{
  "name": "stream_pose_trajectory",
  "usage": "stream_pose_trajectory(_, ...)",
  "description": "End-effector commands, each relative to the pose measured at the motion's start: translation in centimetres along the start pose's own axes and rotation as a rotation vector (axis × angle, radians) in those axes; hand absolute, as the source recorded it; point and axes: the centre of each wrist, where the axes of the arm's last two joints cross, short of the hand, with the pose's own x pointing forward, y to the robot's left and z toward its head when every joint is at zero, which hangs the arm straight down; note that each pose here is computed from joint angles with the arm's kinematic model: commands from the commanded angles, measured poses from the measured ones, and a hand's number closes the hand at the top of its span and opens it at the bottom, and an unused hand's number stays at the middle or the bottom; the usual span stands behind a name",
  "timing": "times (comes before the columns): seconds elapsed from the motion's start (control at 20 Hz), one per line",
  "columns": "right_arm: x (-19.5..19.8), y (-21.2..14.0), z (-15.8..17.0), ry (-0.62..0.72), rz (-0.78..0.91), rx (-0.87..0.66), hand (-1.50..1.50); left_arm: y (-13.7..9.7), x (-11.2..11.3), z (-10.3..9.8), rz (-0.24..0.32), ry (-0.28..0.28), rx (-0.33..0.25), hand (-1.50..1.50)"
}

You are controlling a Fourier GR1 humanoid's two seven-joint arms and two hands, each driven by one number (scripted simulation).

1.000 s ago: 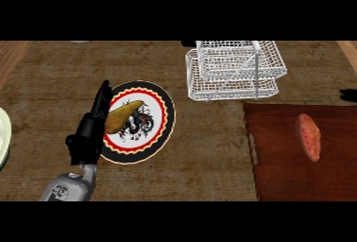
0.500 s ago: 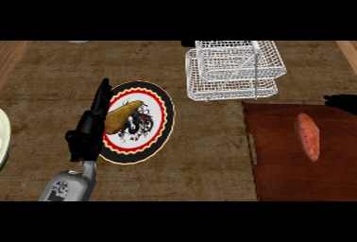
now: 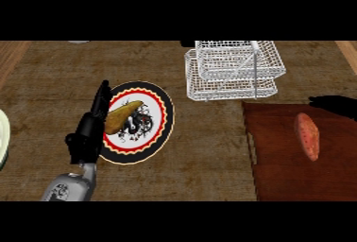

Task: Pick the sweet potato from the tray and place it in the tiered basket

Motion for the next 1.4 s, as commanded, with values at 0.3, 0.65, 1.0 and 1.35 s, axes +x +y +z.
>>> stream_pose_trajectory(0.3, 0.0, 1.5, -2.0, -0.021, -0.049, 0.045, -1.5, 1.2, 0.4, 0.5, 0.007, -0.003, -0.007, 0.0)
stream_pose_trajectory(0.65, -0.4, 2.4, -3.7, -0.029, -0.061, 0.055, -1.5, -1.9, 0.9, -0.8, 0.004, -0.009, -0.007, 0.0)
stream_pose_trajectory(1.0, 0.5, 3.4, -4.9, -0.031, -0.092, 0.063, -1.5, 0.4, -1.1, -0.4, 0.002, -0.013, 0.001, 0.0)
stream_pose_trajectory(1.35, 0.7, 5.4, -3.7, -0.031, -0.145, -0.01, -1.5, 1.1, 0.3, -0.2, -0.01, -0.003, 0.007, 0.0)
